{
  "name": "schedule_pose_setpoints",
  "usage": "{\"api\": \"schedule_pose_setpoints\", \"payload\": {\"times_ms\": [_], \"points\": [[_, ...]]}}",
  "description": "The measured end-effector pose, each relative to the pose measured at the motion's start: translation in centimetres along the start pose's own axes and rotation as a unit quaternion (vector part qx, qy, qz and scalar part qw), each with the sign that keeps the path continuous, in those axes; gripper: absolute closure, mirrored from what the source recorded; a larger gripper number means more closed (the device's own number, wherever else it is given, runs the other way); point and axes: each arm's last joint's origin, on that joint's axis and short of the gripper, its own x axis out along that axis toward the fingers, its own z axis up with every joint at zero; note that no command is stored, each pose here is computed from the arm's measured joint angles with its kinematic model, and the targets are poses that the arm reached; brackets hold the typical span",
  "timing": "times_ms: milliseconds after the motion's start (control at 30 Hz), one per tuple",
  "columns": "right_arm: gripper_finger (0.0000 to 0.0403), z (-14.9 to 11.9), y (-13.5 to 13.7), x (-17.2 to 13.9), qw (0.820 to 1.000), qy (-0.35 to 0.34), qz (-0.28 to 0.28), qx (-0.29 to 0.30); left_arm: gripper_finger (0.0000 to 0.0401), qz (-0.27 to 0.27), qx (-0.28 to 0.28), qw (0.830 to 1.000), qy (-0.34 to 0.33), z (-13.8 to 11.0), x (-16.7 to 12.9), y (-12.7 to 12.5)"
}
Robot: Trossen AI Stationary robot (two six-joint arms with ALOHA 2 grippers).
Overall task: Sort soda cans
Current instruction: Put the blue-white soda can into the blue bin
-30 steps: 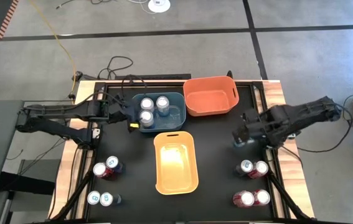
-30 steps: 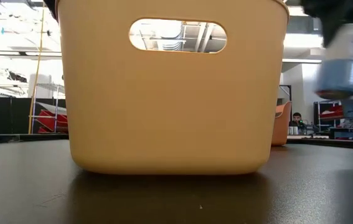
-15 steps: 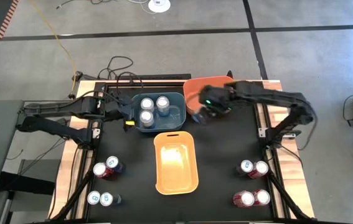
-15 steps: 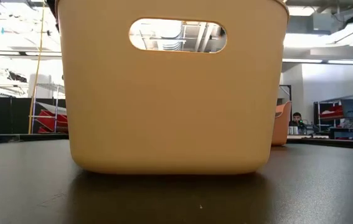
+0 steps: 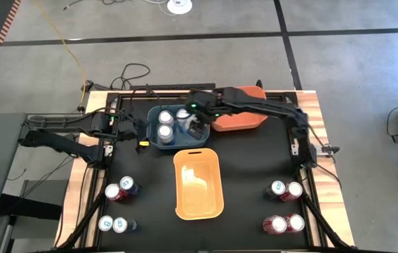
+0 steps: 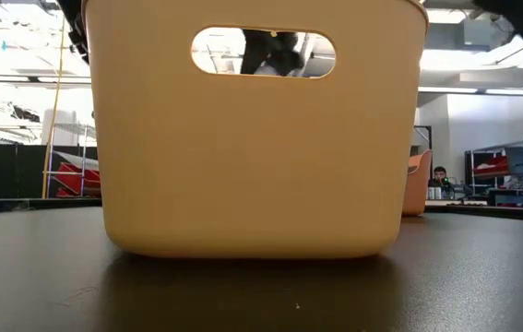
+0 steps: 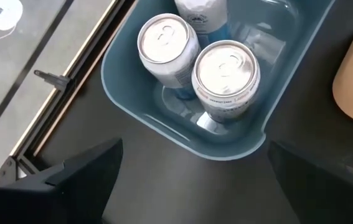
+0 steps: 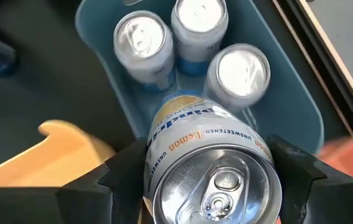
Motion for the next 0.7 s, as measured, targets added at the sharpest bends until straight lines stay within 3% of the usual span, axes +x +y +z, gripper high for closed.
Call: {"api": "schedule_pose_setpoints", "payload": {"times_ms": [200,533,700], "points": [[0.0139,0.8,0.5,3.9,1.000,0.016,-0.004,-0.021,0.0003,0.002,-0.009,1.000,-0.001,0.0,0.0,0.0],[0.0139,0.0,0.2,10.4,0.996,0.073,-0.015,-0.042,0.0003,0.004,-0.012,1.000,0.002,-0.1,0.2,-0.1],[0.0125,-0.2,0.2,11.8,0.996,0.081,-0.016,-0.045,0.0003,0.003,-0.013,1.000,0.000,-0.1,0.2,-0.1]]}}
